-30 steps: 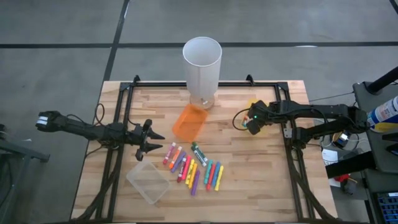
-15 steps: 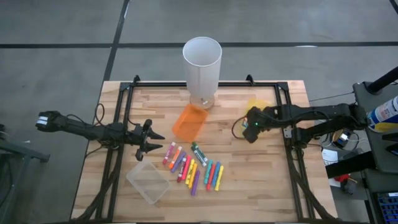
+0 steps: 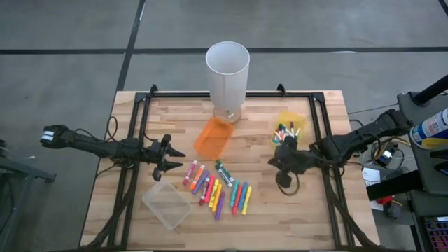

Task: Pick & Place Markers
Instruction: Put the large pink marker pen into the orange bin

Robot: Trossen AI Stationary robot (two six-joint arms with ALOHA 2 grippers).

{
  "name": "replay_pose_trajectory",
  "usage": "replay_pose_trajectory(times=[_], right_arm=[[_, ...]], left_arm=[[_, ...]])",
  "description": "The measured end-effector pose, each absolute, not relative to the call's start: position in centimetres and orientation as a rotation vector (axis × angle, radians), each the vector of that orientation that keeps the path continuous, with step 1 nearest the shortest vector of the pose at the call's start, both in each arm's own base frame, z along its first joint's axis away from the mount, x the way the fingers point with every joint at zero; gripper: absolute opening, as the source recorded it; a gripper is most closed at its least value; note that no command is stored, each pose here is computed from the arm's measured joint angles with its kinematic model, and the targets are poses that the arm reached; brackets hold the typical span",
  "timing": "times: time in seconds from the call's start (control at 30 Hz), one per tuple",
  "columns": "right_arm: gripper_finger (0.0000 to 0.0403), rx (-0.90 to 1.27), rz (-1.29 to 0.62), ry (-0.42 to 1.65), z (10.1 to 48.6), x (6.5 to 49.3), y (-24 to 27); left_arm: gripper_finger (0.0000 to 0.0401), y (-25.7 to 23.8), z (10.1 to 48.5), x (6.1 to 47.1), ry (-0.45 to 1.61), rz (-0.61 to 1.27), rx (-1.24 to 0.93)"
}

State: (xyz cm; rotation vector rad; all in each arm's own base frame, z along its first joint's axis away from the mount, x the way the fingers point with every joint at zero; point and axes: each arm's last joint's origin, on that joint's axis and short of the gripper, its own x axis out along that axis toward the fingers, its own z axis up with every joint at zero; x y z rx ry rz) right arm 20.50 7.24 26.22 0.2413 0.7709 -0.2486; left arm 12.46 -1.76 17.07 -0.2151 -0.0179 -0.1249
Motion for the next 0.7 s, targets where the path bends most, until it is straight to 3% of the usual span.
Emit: replay_pose_trajectory(times=[0.2,0.43,0.7], right_arm=[[0.0008,0.113,-0.109,0.636,26.7,19.4,8.7],[0.0008,0.107,0.206,0.333,27.1,16.3,8.2],[0.0008,0.087,0.188,0.168,24.6,12.5,5.9]], left_arm=[[0.0174,-1.8,17.1,12.5,-0.017,-0.124,-0.215],[0.0174,-1.4,18.0,12.5,-0.082,-0.020,-0.259],[0.0174,-1.4,18.4,12.6,-0.098,-0.033,-0.458]])
